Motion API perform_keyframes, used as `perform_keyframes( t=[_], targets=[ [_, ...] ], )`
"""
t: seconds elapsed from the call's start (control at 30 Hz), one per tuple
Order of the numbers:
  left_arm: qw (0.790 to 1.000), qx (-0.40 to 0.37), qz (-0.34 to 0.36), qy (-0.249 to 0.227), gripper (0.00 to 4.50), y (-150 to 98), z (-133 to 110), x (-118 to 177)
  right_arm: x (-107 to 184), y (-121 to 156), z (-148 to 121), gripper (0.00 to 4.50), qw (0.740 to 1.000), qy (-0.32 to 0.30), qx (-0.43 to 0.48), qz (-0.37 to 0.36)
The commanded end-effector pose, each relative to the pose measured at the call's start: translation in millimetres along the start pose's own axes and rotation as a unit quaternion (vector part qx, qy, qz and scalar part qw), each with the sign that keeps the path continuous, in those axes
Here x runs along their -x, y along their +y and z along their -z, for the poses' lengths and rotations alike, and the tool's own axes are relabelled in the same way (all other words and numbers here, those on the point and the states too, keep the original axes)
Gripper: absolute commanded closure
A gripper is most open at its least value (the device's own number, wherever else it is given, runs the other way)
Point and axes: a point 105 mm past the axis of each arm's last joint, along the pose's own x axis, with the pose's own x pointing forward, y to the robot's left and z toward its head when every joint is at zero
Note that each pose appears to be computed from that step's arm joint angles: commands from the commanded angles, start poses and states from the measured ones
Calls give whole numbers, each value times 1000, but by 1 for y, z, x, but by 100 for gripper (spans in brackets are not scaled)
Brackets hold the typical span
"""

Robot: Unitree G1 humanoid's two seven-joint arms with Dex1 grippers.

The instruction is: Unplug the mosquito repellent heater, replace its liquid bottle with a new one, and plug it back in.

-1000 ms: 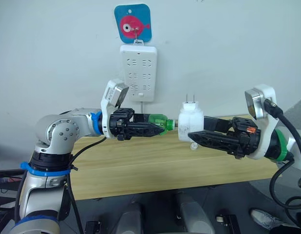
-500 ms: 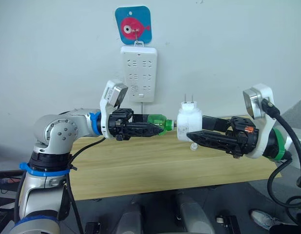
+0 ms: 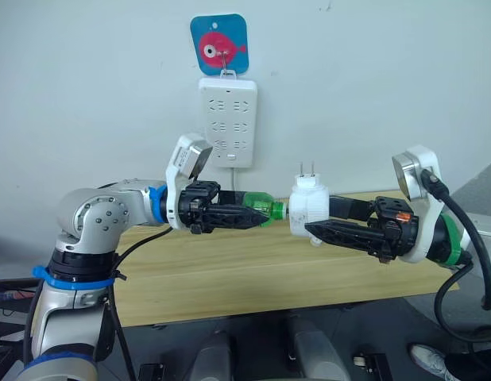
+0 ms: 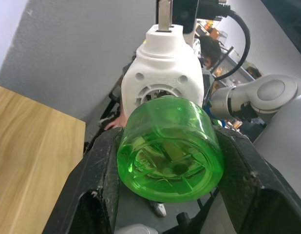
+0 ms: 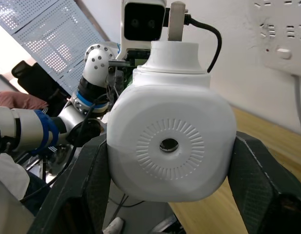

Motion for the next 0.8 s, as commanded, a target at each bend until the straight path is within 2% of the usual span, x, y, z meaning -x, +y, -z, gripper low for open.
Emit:
perform_keyframes(
  t=[0.03, 0.37, 0.57, 0.8],
  targets=[
    [999, -19, 47, 5, 215, -16, -2, -8, 2, 0, -5, 155, 1000, -7, 16, 7],
    [999, -28, 39, 2, 215, -10, 0, -14, -8, 9, -8, 155, 1000, -7, 27, -12],
    [998, -39, 47, 4, 215, -9, 2, -21, -16, 9, -2, 155, 999, 20, 34, -13],
    [998, -40, 46, 7, 215, -9, 4, -20, -11, 11, 1, 155, 999, 31, 9, -22]
  ],
)
